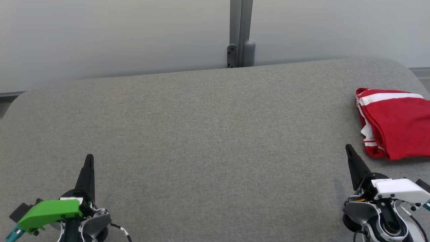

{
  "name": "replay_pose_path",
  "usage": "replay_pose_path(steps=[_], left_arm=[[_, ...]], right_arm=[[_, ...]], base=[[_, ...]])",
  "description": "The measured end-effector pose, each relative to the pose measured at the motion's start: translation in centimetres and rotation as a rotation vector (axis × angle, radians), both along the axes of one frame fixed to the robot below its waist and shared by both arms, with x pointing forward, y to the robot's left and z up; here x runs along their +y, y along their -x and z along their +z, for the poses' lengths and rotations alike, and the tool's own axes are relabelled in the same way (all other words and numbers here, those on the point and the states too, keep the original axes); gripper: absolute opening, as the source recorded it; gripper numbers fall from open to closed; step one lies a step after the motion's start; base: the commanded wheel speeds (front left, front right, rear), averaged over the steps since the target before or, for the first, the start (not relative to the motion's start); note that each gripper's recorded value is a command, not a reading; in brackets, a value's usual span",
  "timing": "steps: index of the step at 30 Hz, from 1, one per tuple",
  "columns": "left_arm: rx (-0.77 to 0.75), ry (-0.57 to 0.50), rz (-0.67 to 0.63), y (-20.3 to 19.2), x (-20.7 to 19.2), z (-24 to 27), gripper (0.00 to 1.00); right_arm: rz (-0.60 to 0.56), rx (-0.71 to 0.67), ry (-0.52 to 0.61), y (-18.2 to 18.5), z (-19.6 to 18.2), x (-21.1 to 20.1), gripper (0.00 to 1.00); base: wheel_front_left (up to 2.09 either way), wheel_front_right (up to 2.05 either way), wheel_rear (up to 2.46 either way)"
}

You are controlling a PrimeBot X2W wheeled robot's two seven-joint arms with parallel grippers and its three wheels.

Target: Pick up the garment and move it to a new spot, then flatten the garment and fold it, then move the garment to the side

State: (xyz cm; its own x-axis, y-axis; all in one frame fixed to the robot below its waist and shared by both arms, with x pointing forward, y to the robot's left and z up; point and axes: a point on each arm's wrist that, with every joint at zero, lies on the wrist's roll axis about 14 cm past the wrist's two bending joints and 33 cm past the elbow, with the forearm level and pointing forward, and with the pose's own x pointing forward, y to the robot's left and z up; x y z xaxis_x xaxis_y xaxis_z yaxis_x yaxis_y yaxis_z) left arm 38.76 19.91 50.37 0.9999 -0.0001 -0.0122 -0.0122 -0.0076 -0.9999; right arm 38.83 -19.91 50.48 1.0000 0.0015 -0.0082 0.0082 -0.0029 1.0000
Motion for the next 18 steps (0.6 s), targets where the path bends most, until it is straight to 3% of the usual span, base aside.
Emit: replay_pose_path(steps=[18], left_arm=[[0.000,0.000,0.000,0.00,0.00,0.00,0.00]], right_arm=[[0.000,0.000,0.000,0.00,0.00,0.00,0.00]], base=[[0.00,0.00,0.00]])
